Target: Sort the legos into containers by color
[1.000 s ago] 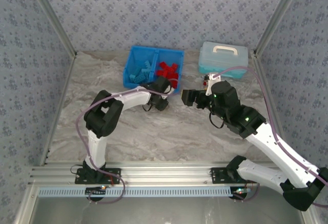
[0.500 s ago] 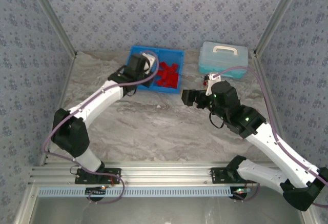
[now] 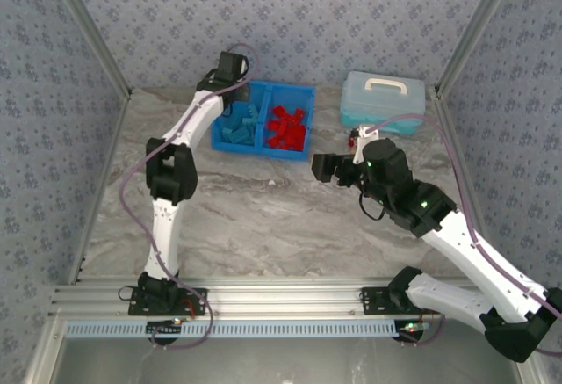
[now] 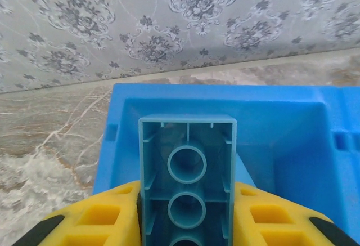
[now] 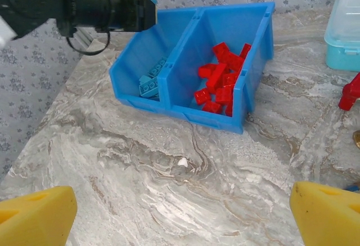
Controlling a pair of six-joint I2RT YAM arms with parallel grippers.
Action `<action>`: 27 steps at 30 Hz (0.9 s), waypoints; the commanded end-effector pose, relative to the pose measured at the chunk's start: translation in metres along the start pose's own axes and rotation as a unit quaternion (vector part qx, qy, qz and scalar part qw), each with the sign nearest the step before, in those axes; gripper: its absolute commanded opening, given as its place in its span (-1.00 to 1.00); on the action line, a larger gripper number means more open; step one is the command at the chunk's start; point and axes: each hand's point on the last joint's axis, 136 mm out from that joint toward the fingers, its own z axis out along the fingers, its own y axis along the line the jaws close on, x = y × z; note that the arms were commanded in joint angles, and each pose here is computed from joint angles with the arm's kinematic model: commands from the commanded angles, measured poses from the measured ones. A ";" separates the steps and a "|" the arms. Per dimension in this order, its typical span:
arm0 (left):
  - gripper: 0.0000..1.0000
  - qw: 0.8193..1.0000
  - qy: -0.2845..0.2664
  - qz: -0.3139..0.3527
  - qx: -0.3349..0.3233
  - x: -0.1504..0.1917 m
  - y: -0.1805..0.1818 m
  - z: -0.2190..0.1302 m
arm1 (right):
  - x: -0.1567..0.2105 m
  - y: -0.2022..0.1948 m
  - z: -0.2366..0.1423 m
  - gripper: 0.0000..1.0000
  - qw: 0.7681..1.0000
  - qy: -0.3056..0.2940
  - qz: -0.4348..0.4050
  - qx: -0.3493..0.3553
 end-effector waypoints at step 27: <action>0.49 0.986 -0.110 -0.102 0.072 -0.040 0.004 -0.157 | 0.005 -0.073 0.009 1.00 0.993 -0.011 -0.014 0.119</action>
